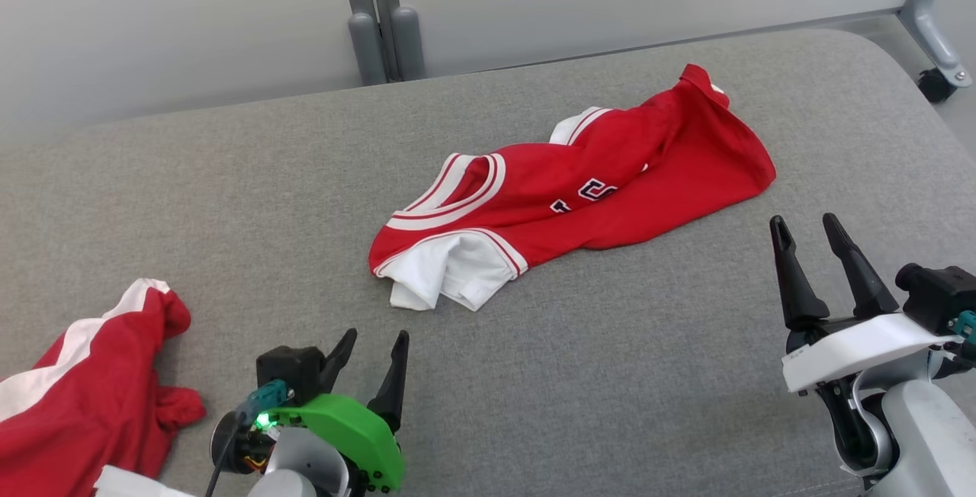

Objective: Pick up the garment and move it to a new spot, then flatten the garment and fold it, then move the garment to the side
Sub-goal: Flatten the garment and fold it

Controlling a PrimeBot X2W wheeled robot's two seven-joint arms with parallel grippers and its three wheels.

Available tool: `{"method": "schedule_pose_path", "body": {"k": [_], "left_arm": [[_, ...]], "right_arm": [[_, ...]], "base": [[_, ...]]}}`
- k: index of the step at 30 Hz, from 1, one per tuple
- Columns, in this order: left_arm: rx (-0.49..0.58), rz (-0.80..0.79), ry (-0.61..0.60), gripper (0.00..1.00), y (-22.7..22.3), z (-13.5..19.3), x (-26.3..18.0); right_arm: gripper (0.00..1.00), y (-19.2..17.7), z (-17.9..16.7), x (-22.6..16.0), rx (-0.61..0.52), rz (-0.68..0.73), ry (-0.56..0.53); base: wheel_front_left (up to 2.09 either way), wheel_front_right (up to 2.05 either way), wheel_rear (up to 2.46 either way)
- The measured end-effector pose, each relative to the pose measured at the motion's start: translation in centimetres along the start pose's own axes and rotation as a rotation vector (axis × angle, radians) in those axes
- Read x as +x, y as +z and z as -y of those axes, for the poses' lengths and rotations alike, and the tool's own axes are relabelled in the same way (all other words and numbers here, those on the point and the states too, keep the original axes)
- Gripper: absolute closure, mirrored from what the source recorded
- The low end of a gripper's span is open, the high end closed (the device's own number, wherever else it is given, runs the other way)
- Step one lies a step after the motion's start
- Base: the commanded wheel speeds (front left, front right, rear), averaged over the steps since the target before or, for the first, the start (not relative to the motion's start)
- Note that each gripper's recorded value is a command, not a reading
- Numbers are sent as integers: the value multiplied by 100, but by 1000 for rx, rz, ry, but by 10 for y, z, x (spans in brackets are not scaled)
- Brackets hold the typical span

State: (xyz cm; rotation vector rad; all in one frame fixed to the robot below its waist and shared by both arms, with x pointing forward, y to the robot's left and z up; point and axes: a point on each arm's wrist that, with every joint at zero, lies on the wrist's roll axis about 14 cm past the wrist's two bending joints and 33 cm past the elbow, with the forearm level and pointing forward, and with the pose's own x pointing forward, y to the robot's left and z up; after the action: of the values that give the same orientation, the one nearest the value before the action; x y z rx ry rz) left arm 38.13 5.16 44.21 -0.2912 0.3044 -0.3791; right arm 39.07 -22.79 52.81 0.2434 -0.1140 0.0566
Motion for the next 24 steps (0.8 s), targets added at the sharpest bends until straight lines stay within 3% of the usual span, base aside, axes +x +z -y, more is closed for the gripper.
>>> {"method": "schedule_pose_path", "body": {"k": [5,17,18,19,20,21,24], "left_arm": [[81,-223,-42,0,-34,5,17],[152,-324,-111,0,-40,19,67],[158,-329,-111,27,-42,17,69],[159,-330,-112,43,-43,17,70],[159,-329,-113,66,-44,16,72],[161,-327,-116,98,-44,16,73],[171,-334,-114,100,-45,12,72]], "right_arm": [[0,-4,7,-1,0,-12,-24],[0,-6,35,-9,-10,-22,-114],[0,-7,37,-10,-11,-25,-121],[0,-8,38,-11,-10,-28,-126],[0,-9,40,-11,-10,-30,-133],[0,-10,41,-12,-10,-33,-138],[0,-13,38,-11,-8,-39,-131]], "base": [[0,0,0],[0,0,0],[0,0,0],[0,0,0],[0,0,0],[0,0,0],[0,0,0]]}}
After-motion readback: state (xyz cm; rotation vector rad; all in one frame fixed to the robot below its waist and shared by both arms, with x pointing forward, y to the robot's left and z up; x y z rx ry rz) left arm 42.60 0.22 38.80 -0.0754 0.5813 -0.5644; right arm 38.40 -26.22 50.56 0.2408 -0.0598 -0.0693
